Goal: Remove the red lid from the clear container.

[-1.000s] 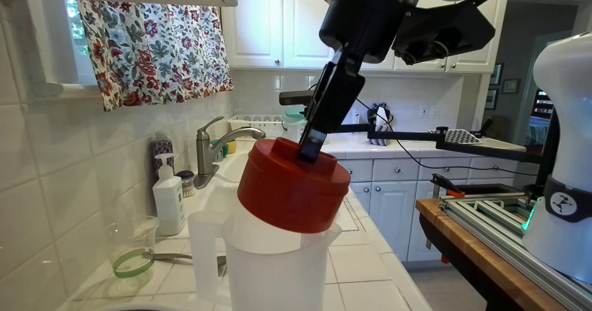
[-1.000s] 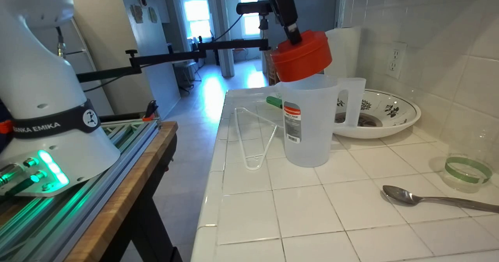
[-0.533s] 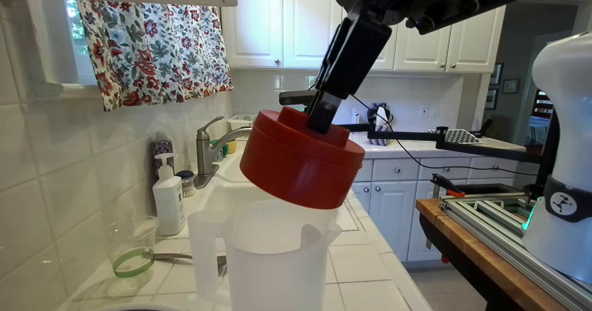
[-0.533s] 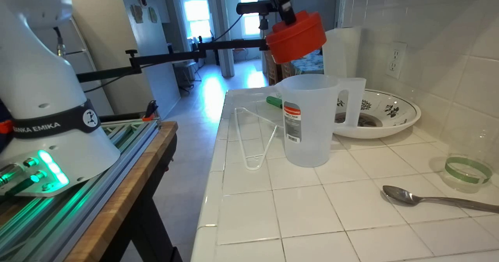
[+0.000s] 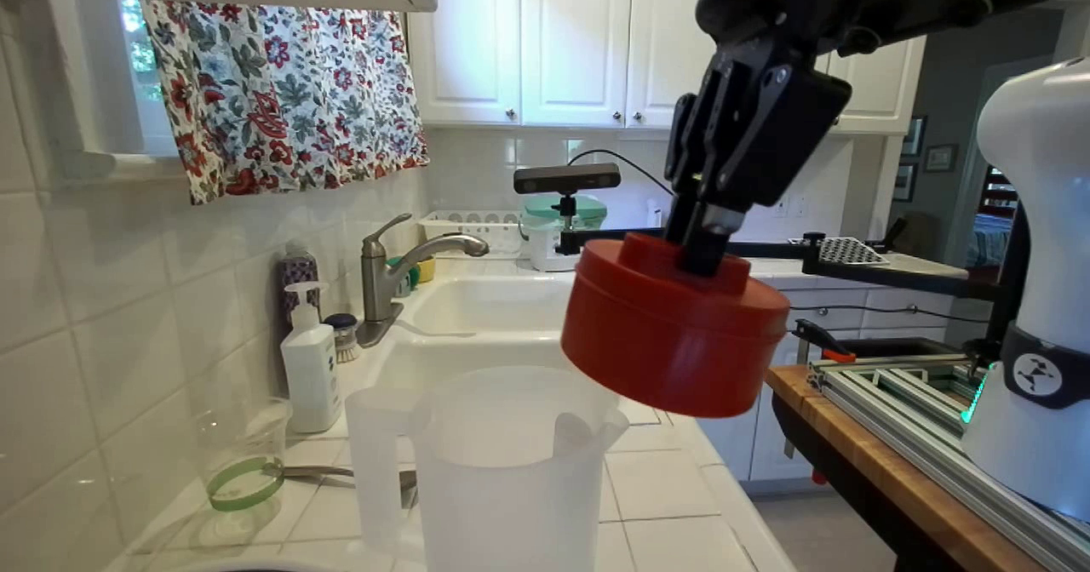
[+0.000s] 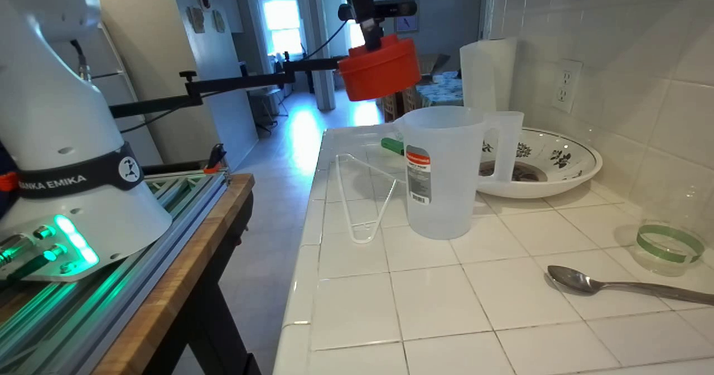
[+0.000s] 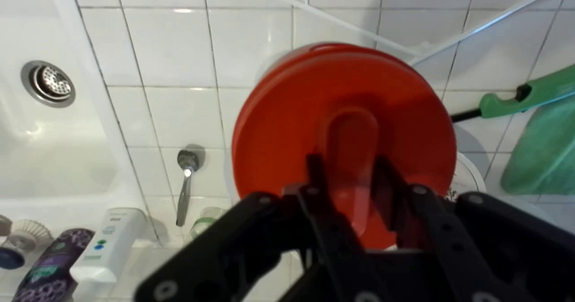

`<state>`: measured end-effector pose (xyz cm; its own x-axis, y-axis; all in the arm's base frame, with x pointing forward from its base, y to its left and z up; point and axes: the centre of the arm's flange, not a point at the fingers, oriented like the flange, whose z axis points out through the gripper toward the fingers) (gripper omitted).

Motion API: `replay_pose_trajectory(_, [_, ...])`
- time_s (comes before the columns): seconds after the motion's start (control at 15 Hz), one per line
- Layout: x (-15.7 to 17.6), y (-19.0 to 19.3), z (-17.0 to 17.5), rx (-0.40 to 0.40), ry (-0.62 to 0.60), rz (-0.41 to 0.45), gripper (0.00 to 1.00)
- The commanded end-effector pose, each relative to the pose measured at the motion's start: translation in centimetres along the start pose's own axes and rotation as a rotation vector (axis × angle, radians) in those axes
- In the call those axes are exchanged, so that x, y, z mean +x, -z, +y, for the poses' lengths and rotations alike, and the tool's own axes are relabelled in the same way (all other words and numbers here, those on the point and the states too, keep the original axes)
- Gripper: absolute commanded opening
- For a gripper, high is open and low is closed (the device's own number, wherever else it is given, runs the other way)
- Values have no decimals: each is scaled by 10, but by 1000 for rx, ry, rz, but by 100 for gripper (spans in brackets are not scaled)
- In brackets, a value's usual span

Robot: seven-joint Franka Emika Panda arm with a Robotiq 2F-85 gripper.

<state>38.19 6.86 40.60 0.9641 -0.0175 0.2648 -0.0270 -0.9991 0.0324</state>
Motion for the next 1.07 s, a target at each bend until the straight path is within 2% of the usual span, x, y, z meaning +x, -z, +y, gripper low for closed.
replay_pose_trajectory(0.0, [-25, 7, 12, 8, -4, -39, 8])
replay_pose_trajectory(0.27, [-38, 4, 21, 4, -25, -88, 8])
replay_pose_trajectory(0.53, [-51, 2, 39, 8, -105, -129, 8])
replay_pose_trajectory(1.0, [-57, -6, 92, -37, -236, -123, 8])
